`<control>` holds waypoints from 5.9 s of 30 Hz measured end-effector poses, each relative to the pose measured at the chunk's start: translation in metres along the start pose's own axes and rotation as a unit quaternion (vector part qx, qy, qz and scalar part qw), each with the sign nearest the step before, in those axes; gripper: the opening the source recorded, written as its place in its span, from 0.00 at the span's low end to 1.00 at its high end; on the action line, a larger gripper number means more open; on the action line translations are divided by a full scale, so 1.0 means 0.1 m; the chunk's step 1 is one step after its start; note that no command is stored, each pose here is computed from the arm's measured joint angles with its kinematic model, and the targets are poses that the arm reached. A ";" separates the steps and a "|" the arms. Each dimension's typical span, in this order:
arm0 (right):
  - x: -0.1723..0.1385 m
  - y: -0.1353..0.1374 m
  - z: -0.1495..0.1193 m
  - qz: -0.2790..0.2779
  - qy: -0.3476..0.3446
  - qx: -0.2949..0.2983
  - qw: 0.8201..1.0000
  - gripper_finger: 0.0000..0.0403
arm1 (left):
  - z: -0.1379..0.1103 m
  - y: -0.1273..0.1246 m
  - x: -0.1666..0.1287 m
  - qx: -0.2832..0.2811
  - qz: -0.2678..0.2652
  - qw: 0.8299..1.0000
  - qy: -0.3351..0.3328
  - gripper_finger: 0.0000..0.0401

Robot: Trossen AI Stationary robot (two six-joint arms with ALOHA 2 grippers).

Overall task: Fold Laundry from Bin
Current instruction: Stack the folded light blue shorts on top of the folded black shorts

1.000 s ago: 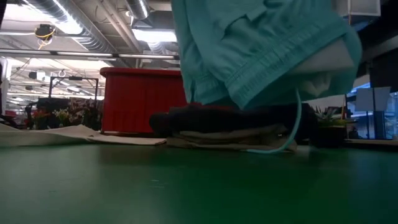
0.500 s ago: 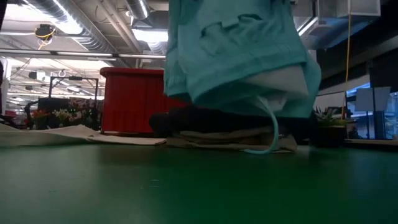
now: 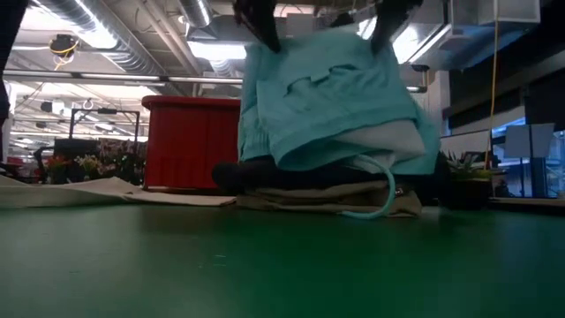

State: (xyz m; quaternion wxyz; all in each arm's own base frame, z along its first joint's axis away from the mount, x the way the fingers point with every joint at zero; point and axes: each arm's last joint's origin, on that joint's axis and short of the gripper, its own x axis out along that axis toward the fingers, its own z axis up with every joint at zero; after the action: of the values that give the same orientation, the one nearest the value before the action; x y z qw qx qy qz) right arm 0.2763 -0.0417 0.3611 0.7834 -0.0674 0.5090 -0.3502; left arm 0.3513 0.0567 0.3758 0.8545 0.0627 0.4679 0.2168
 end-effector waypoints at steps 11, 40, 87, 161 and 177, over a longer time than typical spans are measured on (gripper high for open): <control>0.79 -0.16 -0.19 -0.034 0.064 -0.005 0.997 0.00 | -0.03 0.28 0.72 0.019 0.030 0.996 0.085 0.02; 1.20 -0.53 -0.32 -0.013 0.097 0.080 0.992 0.35 | -0.11 0.50 1.45 0.009 0.080 0.987 0.138 0.43; 1.62 -0.21 -0.65 0.047 -0.020 0.083 0.995 0.33 | -0.37 0.42 1.97 0.017 0.008 0.997 0.072 0.04; 1.15 0.57 -1.16 0.141 -0.073 0.089 0.983 0.33 | -0.47 -0.79 1.70 0.059 -0.109 0.992 0.023 0.00; 0.81 0.09 -0.71 -0.001 -0.136 0.072 0.988 0.33 | -0.23 -0.01 1.31 0.007 -0.033 0.999 -0.033 0.00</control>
State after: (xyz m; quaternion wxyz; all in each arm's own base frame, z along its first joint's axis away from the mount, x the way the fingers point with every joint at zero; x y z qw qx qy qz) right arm 0.2402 -0.0673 0.2623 0.8478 -0.0582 0.3713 -0.3743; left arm 0.3939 0.1097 0.2622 0.8759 0.0599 0.4424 0.1828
